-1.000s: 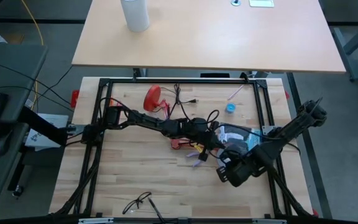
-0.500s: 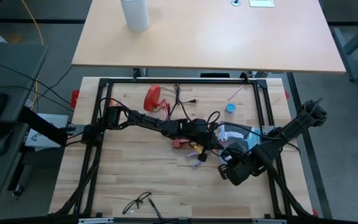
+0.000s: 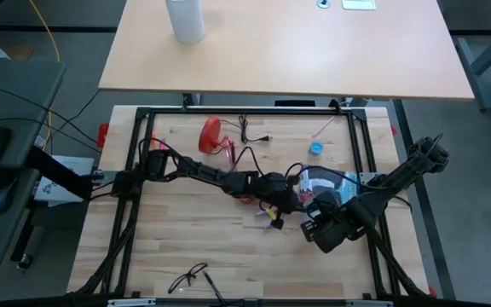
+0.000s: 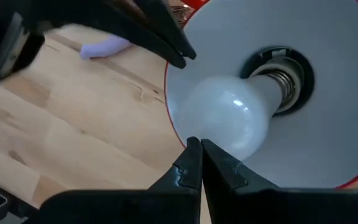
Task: Screw lightbulb
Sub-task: Insert the lightbulb into the desk lamp
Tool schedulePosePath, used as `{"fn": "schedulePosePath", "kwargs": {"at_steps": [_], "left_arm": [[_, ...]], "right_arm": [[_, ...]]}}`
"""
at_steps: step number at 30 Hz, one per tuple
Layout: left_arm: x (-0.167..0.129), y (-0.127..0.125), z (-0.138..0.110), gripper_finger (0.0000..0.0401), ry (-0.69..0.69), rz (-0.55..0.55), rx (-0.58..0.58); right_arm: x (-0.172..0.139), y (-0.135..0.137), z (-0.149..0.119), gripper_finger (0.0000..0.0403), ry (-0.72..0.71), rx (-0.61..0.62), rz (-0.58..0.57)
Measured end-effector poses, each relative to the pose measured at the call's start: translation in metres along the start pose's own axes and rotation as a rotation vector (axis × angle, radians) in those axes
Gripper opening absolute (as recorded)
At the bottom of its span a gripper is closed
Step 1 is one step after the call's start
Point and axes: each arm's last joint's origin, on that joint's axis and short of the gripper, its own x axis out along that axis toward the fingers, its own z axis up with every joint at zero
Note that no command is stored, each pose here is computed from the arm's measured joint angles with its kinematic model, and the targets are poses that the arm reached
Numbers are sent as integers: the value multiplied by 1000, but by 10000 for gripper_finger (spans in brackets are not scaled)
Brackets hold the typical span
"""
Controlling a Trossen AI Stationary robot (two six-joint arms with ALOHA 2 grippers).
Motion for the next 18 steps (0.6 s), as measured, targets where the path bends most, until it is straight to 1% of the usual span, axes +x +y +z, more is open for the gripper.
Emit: {"fn": "schedulePosePath", "kwargs": {"at_steps": [4, 7, 9, 12, 15, 18], "left_arm": [[0, 0, -1, 0, 17, 30, 39], [0, 0, -2, 0, 24, 33, 30], [0, 1, -2, 0, 21, 37, 31], [0, 1, -2, 0, 23, 50, 31], [0, 1, -2, 0, 25, 54, 30], [-2, 3, 0, 0, 26, 55, 29]], "right_arm": [[0, -2, 0, 0, -3, 3, -13], [-1, -2, 0, 0, -3, 5, -13], [-2, 0, 0, 0, 0, 13, 16], [-4, 7, -1, 0, 14, 7, 92], [0, 8, -2, 0, 34, -3, 78], [-1, 7, -3, 0, 2, -4, 75]]}}
